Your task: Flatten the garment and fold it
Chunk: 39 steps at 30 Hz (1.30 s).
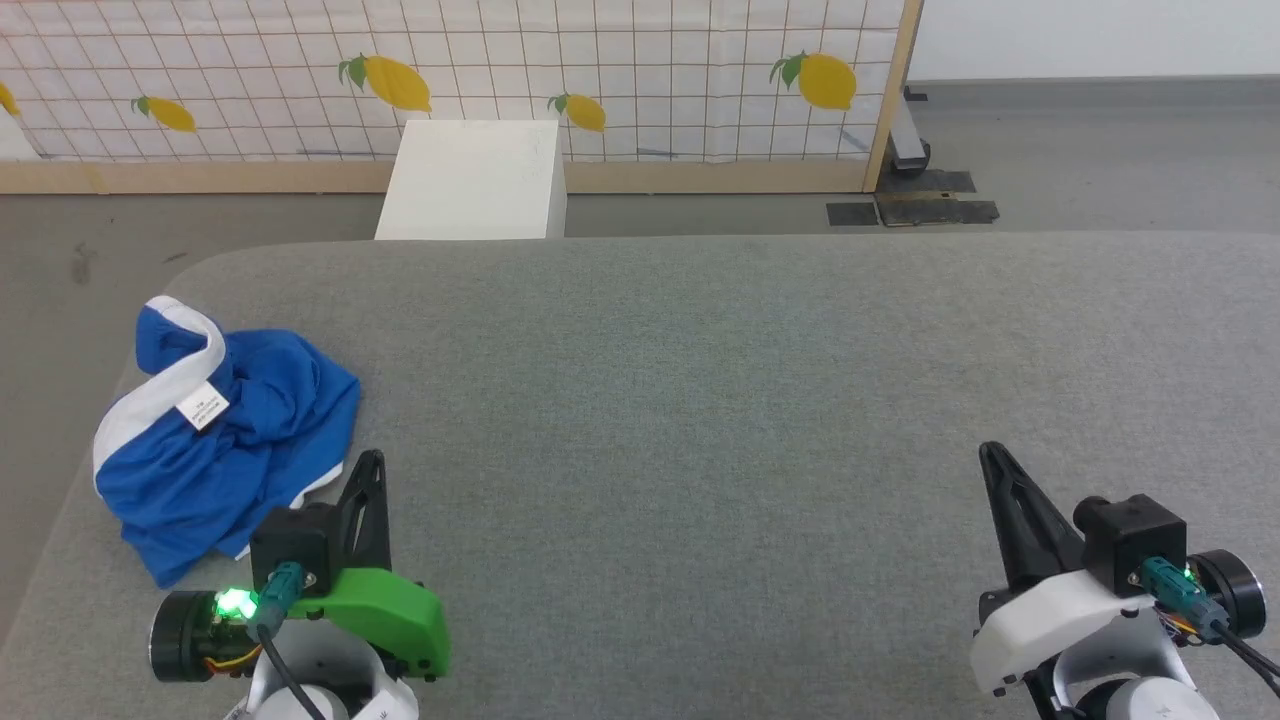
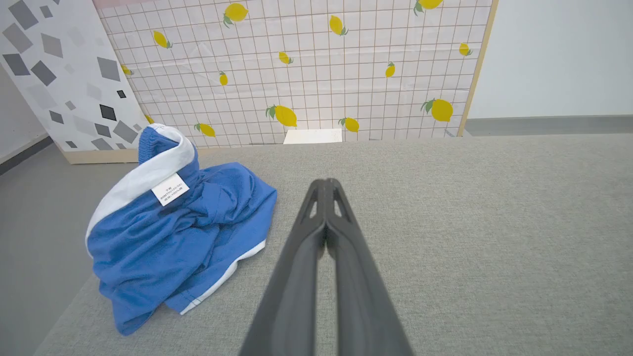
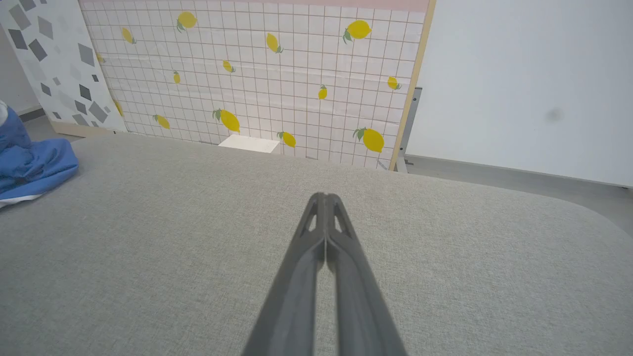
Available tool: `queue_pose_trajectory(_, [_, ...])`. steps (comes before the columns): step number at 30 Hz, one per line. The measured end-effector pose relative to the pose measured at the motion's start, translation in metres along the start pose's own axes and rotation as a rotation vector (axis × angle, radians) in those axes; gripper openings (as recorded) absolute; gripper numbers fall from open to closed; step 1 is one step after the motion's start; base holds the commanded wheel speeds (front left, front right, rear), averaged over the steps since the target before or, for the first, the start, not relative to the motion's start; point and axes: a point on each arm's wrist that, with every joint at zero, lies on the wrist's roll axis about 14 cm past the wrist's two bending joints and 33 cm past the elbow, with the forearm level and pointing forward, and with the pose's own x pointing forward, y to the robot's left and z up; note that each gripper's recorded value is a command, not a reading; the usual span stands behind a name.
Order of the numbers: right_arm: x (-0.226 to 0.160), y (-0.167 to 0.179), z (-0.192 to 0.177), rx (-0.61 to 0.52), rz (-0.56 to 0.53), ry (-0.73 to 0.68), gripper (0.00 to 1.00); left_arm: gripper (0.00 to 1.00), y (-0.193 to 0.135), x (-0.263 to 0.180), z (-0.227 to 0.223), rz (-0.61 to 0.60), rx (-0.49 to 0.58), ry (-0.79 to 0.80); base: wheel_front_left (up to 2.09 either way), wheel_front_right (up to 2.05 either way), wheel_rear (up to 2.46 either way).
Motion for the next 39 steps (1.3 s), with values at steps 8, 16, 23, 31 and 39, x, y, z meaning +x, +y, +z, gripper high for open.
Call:
queue_pose_trajectory(8, [0.0000,0.0001,0.0000,0.000,0.000,0.000,0.00,0.00,0.0000,0.0000,0.0000,0.000,0.000,0.000,0.00,0.00,0.00])
queue_pose_trajectory(16, [0.0000,0.0000,0.0000,0.000,0.000,0.000,0.00,0.00,0.0000,0.0000,0.0000,0.000,0.000,0.000,0.00,0.00,0.00])
queue_pose_trajectory(23, [-0.0002,-0.0003,-0.0002,0.000,0.000,0.001,1.00,1.00,-0.0005,0.0000,0.0000,-0.002,-0.004,0.000,0.00,0.00,0.00])
queue_pose_trajectory(31, [-0.0004,-0.0013,-0.0018,0.006,-0.003,0.004,1.00,1.00,-0.0026,0.0000,-0.0015,-0.008,-0.007,0.002,0.00,0.00,0.00])
queue_pose_trajectory(39, [-0.0011,-0.0043,-0.0023,0.023,-0.013,-0.006,1.00,1.00,-0.0044,-0.0003,-0.0040,-0.014,-0.014,0.000,0.00,0.00,0.00])
